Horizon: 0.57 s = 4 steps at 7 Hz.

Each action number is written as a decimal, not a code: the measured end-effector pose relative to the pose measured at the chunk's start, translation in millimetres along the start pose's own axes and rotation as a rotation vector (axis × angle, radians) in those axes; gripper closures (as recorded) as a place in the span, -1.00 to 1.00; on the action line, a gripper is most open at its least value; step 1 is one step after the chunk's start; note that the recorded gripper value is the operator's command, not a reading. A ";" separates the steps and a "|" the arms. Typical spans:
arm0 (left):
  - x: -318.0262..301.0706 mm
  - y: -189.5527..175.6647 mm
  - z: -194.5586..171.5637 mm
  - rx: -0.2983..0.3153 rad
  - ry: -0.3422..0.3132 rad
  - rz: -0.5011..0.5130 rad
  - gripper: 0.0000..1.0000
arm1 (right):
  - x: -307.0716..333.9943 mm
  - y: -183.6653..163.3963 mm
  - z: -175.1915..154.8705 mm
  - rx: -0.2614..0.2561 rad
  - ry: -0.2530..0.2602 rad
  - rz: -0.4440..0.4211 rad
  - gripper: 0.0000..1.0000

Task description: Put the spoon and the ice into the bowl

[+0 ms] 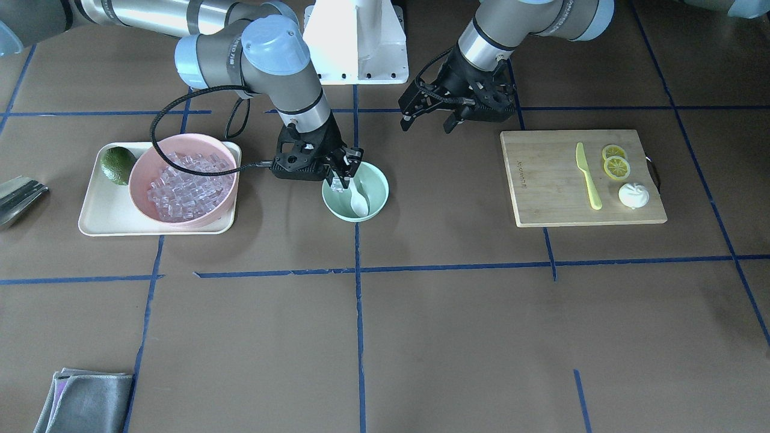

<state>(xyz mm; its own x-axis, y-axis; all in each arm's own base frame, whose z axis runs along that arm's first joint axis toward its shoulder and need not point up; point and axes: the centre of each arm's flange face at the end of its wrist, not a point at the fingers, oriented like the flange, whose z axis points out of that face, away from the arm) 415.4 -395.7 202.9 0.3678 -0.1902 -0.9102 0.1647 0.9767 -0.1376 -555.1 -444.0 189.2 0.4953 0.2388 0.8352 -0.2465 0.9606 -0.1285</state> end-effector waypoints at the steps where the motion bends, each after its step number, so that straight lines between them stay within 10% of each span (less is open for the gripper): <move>1: -1.4 -0.7 0.1 0.001 -0.002 -0.002 -0.98 | -2.3 1.4 3.9 0.001 -0.009 0.001 -0.90; 4: -4.3 -7.1 -4.3 0.010 -0.002 -0.009 -0.98 | -2.3 1.5 0.0 -0.004 -0.022 0.003 -0.98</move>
<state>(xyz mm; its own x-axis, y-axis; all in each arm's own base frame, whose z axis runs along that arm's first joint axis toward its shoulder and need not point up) 408.7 -401.4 206.1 0.3685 -0.1996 -0.9079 0.1769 0.9739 -0.1423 -556.7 -443.1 187.1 0.4765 0.2387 0.8461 -0.2445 0.9605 -0.1333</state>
